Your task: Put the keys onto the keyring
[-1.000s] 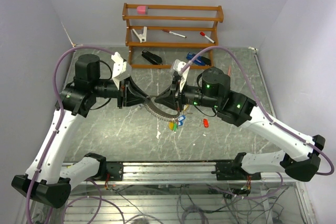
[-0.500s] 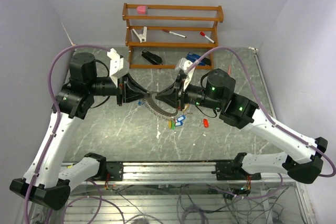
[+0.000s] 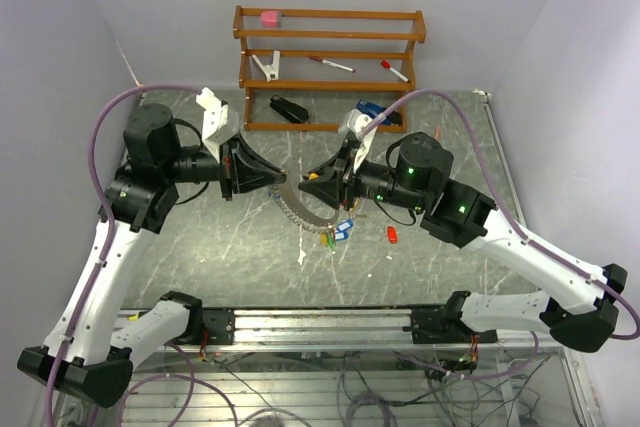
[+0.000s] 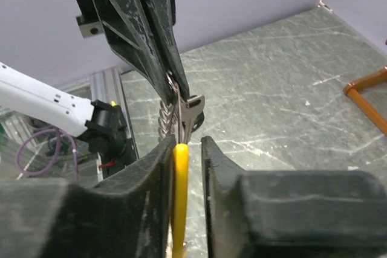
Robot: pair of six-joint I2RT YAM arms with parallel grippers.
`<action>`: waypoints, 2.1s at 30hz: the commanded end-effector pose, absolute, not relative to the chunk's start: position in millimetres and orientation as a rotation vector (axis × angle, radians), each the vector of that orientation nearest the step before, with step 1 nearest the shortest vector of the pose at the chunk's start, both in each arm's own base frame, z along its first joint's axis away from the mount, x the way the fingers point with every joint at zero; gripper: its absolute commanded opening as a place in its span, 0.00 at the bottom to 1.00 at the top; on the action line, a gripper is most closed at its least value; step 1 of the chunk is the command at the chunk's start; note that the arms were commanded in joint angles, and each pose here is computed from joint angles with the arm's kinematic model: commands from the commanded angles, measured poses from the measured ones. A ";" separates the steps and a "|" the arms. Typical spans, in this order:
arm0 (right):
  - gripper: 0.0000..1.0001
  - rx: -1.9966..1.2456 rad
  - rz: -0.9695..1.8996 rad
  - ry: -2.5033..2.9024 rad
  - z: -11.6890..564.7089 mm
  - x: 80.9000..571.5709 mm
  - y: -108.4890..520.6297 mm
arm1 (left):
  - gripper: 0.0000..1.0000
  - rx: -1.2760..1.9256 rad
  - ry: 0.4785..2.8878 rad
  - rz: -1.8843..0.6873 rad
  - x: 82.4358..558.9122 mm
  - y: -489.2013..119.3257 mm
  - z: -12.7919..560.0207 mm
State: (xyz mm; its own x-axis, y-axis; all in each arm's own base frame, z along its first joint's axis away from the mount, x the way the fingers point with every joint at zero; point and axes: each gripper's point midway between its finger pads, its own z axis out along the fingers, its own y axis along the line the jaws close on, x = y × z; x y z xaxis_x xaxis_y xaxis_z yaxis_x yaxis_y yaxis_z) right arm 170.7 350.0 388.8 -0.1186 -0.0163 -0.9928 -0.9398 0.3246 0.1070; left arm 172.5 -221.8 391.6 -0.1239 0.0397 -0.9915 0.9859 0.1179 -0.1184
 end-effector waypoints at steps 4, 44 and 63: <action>0.39 -0.961 0.999 1.464 385.4 164.2 337.2 | 0.07 1.174 1.302 -1.198 160.9 -221.0 405.8; 0.33 -1.215 1.052 1.424 381.9 160.8 369.6 | 0.07 1.343 1.559 -1.218 153.0 -214.3 337.3; 0.30 -1.211 1.122 1.427 365.6 155.9 387.3 | 0.07 1.323 1.555 -1.242 156.8 -218.5 346.0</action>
State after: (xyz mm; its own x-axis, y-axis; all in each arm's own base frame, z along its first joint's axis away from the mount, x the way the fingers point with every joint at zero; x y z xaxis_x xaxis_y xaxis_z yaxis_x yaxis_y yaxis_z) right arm 156.5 381.8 364.6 -0.0948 -0.1734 -0.9803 -0.9914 0.1058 0.0771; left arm 161.5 -213.9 328.4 -0.2266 0.3041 -0.9253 0.9735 0.0412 -0.2249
